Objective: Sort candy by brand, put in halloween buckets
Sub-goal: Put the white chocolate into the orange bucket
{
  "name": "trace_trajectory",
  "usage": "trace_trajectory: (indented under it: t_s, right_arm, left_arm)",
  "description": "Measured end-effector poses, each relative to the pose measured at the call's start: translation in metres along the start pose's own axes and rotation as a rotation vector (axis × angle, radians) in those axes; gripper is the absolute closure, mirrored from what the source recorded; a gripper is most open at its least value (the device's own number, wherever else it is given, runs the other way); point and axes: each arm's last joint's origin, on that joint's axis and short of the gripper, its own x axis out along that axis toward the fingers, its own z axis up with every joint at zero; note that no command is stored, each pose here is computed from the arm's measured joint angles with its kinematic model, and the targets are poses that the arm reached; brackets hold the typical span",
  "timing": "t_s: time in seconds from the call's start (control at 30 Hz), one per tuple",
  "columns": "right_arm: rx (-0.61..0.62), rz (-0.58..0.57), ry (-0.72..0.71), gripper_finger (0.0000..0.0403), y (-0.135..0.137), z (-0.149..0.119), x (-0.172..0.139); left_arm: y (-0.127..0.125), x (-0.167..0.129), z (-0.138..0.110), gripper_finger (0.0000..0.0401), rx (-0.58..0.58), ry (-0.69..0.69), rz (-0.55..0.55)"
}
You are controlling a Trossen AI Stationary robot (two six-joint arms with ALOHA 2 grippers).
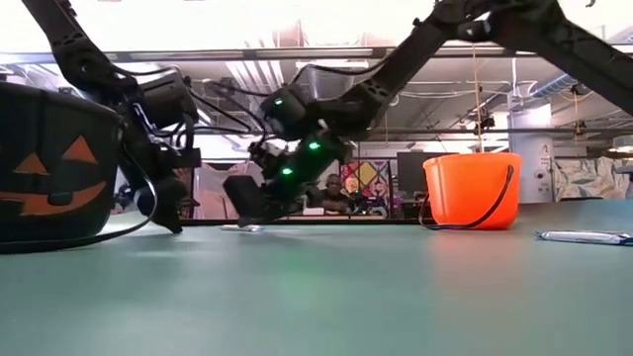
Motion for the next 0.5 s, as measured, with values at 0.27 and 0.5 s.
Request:
trace_trajectory:
  t_s: [0.27,0.5]
  right_arm:
    - [0.090,-0.082,0.076,0.0173,-0.005,0.031,0.008]
    - [0.329,0.020,0.094,0.0221,-0.017,0.068,0.011]
  left_arm:
    - [-0.001,0.000,0.000,0.0401,-0.023,0.001,-0.007]
    - [0.000,-0.002,0.000,0.0401,-0.022,-0.004,-0.002]
